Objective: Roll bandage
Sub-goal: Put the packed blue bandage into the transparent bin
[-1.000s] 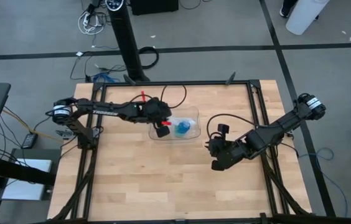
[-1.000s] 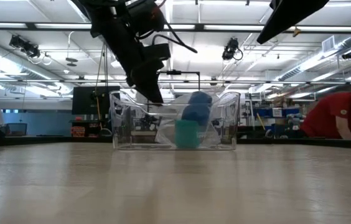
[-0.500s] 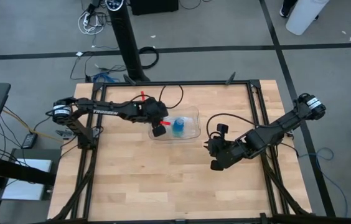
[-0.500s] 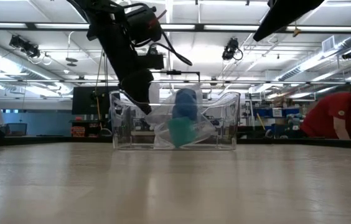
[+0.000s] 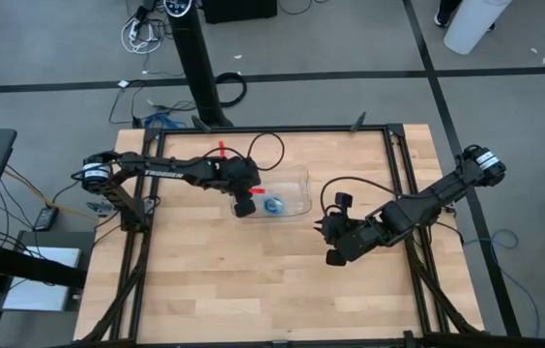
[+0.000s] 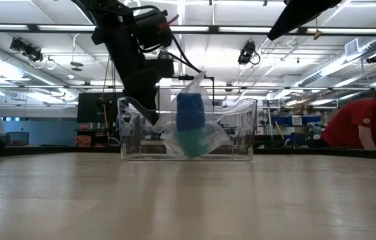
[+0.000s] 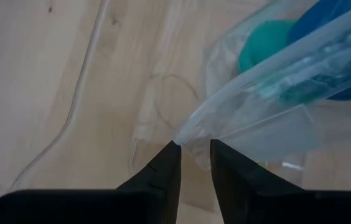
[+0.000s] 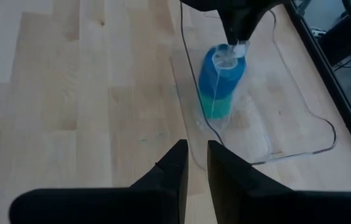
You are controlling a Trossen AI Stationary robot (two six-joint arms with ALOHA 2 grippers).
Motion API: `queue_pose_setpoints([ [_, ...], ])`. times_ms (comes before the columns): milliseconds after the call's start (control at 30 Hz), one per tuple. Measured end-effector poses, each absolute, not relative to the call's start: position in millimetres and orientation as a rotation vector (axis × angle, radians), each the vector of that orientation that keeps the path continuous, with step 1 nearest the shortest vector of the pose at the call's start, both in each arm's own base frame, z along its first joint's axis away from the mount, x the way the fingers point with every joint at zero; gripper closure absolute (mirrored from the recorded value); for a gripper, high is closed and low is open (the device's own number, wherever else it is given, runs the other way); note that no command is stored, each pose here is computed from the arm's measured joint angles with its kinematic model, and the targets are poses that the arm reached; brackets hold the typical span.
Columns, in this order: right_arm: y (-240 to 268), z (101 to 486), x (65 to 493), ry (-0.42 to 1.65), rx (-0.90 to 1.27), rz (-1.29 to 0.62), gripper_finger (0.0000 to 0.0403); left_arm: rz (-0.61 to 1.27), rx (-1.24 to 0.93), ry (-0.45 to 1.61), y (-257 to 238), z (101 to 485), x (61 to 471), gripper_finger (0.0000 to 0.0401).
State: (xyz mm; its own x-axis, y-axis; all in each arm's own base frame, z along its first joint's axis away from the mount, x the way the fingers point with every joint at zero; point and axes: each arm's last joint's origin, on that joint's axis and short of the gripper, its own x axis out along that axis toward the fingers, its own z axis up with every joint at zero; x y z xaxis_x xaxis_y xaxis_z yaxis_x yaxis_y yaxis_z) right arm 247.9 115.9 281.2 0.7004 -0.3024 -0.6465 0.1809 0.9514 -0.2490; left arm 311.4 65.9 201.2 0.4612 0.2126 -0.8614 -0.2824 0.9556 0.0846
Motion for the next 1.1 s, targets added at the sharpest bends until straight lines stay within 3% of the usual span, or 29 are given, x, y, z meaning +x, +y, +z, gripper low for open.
queue_pose_setpoints([
  [367, 116.0, 281.1, 247.9, 0.75, -0.172, -0.268, 0.035, 0.298, -0.051, 1.04, 66.3, 203.0, 312.8, 0.0244],
  [833, 116.2, 281.0, 247.9, 0.753, -0.166, -0.262, 0.0352, 0.368, 0.091, 0.924, 73.2, 262.2, 334.1, 0.0244],
  [1100, 116.2, 280.9, 248.0, 0.753, -0.167, -0.262, 0.0354, 0.191, 0.045, 0.698, 63.8, 269.7, 354.7, 0.0244],
])
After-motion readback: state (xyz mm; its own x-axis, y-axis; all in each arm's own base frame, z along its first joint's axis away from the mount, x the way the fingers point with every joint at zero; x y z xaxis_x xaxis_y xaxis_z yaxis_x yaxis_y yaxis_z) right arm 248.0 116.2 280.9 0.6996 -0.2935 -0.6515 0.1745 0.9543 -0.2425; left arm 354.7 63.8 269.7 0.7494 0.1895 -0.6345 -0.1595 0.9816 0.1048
